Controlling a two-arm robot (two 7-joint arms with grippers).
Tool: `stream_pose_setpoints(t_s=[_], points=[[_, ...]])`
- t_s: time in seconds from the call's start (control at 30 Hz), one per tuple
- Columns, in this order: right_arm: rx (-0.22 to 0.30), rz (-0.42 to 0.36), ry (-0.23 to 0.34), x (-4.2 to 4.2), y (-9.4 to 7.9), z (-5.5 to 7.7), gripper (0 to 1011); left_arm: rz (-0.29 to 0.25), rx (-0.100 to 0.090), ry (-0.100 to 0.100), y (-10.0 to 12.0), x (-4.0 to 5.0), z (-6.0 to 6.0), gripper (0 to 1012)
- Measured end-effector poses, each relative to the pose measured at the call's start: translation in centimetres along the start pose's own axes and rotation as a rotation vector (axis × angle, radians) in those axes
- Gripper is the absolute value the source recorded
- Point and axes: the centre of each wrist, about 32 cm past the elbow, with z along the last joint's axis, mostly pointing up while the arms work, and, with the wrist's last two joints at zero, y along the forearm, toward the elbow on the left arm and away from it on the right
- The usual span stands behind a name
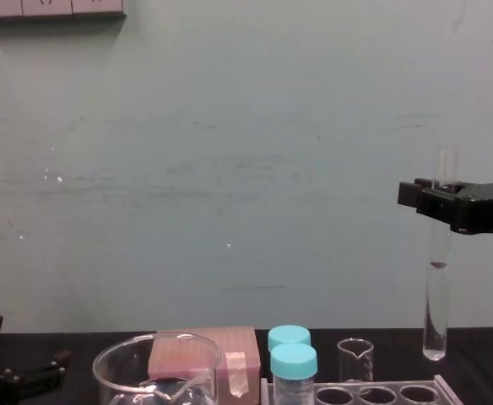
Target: Hold the test tube with one hand and immerse one end into the beaker, then return it to the test tube rack.
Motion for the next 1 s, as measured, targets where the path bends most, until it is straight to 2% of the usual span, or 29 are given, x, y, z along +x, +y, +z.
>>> stream_pose_setpoints(t_s=[1.0], points=[[-0.004,0.006,0.004,0.05,0.26,-0.18,241,0.000,0.000,0.000,0.00,0.00,0.00,1000]])
